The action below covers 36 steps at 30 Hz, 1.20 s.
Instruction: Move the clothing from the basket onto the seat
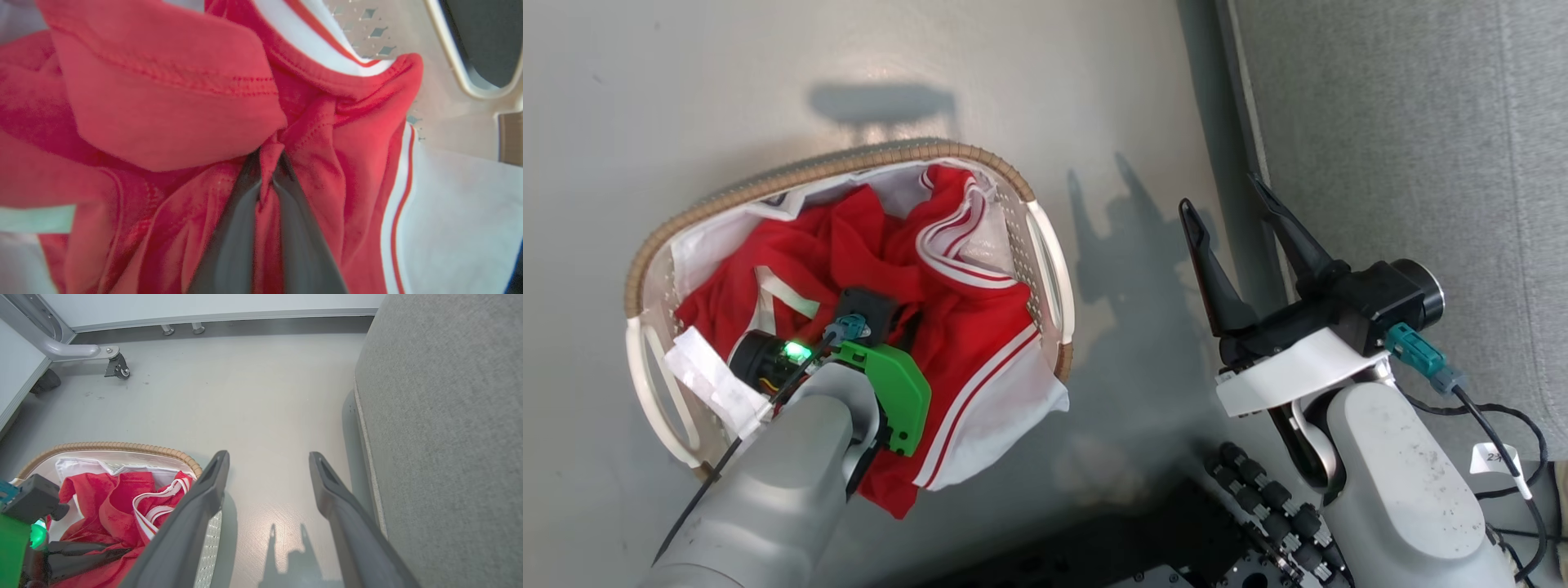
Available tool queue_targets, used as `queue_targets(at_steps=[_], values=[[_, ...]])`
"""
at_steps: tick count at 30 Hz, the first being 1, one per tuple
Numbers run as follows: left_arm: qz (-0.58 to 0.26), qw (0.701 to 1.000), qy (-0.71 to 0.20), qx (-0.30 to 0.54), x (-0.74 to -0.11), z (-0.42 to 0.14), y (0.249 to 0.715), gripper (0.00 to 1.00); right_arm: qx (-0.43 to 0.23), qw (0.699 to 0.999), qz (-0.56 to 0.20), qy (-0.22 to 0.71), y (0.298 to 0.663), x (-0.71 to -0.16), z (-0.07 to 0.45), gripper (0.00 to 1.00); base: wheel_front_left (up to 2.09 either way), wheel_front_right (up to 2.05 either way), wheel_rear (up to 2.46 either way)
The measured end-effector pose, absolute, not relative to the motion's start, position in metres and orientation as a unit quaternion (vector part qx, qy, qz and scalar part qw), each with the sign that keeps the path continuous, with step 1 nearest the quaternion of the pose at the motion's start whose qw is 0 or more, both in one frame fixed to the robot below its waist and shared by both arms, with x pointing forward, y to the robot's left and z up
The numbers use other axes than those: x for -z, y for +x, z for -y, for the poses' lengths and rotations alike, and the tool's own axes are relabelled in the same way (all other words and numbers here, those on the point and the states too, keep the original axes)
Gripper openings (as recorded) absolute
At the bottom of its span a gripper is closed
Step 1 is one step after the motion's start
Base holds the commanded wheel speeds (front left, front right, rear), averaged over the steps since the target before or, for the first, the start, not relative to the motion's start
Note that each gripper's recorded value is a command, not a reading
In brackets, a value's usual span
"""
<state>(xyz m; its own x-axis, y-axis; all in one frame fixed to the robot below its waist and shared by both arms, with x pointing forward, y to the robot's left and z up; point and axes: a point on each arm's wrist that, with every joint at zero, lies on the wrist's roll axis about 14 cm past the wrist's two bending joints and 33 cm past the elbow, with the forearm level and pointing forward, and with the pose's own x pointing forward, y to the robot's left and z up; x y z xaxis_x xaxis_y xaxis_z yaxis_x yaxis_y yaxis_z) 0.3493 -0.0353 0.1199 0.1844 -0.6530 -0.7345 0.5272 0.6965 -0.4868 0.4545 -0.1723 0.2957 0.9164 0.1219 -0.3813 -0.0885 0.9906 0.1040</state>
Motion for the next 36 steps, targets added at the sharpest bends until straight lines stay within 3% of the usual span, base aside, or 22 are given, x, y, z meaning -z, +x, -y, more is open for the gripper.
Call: queue_targets(at_steps=[14, 24, 36], values=[[-0.447, 0.815, -0.111, 0.352, -0.193, 0.041, 0.37, 0.0, -0.057, 0.989, -0.13, 0.041, 0.453, -0.363, 0.171, 1.0, 0.0, 0.0, 0.0], [-0.395, 0.848, -0.122, 0.33, -0.253, 0.028, 0.352, 0.0, -0.057, 0.992, -0.099, 0.05, 0.426, -0.403, 0.169, 1.0, 0.0, 0.0, 0.0], [-0.258, 0.911, -0.123, 0.298, -0.345, 0.006, 0.358, 0.0, -0.062, 0.994, -0.062, 0.061, 0.382, -0.441, 0.162, 1.0, 0.0, 0.0, 0.0]])
